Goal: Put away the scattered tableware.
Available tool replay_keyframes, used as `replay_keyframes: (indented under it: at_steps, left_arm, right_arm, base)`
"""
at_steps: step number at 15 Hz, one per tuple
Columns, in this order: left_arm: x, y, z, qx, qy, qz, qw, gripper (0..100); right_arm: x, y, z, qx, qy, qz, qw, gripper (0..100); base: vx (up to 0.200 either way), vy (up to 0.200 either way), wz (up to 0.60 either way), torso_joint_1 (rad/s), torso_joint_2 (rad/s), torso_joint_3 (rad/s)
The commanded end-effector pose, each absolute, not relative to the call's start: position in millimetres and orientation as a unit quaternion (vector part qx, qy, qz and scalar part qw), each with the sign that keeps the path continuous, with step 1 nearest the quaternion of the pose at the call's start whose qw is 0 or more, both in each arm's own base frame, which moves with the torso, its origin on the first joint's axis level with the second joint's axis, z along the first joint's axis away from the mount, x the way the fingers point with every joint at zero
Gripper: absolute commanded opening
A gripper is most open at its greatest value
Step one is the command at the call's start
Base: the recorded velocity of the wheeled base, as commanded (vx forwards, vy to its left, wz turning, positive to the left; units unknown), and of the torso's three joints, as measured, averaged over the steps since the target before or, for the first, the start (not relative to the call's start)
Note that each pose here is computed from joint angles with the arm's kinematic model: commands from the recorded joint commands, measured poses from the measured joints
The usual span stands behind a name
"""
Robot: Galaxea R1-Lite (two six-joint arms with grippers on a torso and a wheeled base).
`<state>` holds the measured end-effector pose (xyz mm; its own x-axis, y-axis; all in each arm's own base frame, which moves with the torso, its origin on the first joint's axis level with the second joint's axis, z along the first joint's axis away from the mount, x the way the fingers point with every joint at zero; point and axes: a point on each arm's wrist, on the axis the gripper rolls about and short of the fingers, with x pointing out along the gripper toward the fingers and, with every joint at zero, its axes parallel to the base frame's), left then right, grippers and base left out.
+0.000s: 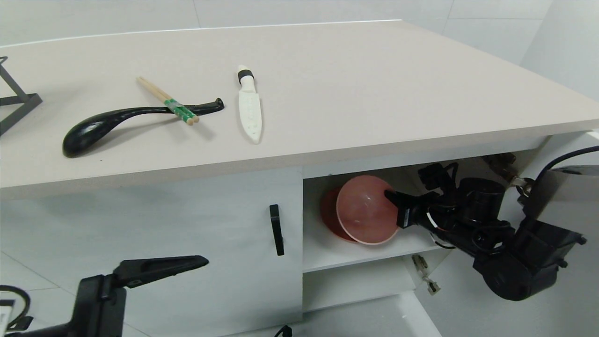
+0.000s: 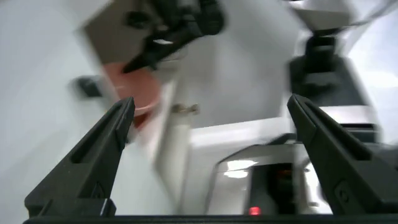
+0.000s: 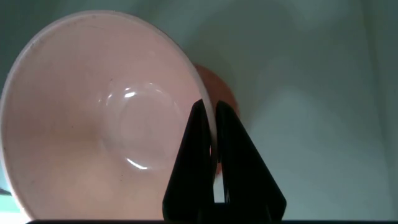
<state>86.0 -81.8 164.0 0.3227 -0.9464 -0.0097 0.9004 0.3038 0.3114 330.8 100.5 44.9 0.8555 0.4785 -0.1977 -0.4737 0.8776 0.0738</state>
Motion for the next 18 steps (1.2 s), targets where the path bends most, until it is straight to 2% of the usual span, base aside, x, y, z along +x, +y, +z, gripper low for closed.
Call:
replay_keyframes:
  at_steps: [1, 5, 6, 9, 11, 13, 14, 15, 17, 18]
  left_arm:
    - [74.3, -61.0, 172.4, 0.135, -0.121, -0.525, 0.832, 100]
    - [41.0, -32.4, 171.0, 0.144, -0.167, -0.454, 0.863, 100]
    - [25.3, -22.2, 162.1, 0.151, -0.173, -0.413, 0.881, 100]
    - [-5.5, -10.2, 138.1, 0.152, -0.158, -0.388, 0.895, 100]
    - [-19.7, -5.3, 121.3, 0.111, -0.145, -0.380, 0.907, 100]
    - [-23.5, -2.8, 113.9, 0.057, -0.128, -0.322, 0.936, 100]
    - [-22.8, -2.2, 113.6, 0.047, -0.127, -0.306, 0.942, 100]
    - [-19.5, -1.0, 105.8, 0.033, -0.106, -0.263, 0.958, 100]
    - [-18.0, -1.0, 97.0, 0.033, -0.063, -0.256, 0.964, 100]
    - [-17.7, -1.1, 93.8, 0.034, -0.047, -0.257, 0.965, 100]
  right_arm:
    - [335.6, 105.4, 40.4, 0.011, 0.105, 0.252, 0.962, 0]
    - [339.9, 106.1, 34.0, 0.009, 0.110, 0.251, 0.962, 0]
    - [339.3, 106.4, 32.4, 0.008, 0.112, 0.251, 0.961, 0]
    - [338.9, 105.8, 31.9, 0.008, 0.114, 0.241, 0.964, 0]
    - [338.7, 106.3, 31.7, 0.008, 0.115, 0.241, 0.964, 0]
    - [339.5, 107.1, 32.6, 0.007, 0.112, 0.241, 0.964, 0]
    - [339.5, 107.1, 32.6, 0.008, 0.112, 0.241, 0.964, 0]
    - [338.7, 108.0, 29.6, 0.007, 0.118, 0.242, 0.963, 0]
    - [337.5, 108.2, 27.0, 0.006, 0.123, 0.243, 0.962, 0]
    - [336.9, 107.4, 24.6, 0.006, 0.128, 0.242, 0.962, 100]
  base:
    - [0.000, 0.000, 0.00, 0.000, 0.00, 0.000]
    - [0.000, 0.000, 0.00, 0.000, 0.00, 0.000]
    - [0.000, 0.000, 0.00, 0.000, 0.00, 0.000]
    - [0.000, 0.000, 0.00, 0.000, 0.00, 0.000]
    - [0.000, 0.000, 0.00, 0.000, 0.00, 0.000]
    - [0.000, 0.000, 0.00, 0.000, 0.00, 0.000]
    - [0.000, 0.000, 0.00, 0.000, 0.00, 0.000]
    - [0.000, 0.000, 0.00, 0.000, 0.00, 0.000]
    - [0.000, 0.000, 0.00, 0.000, 0.00, 0.000]
    - [0.000, 0.000, 0.00, 0.000, 0.00, 0.000]
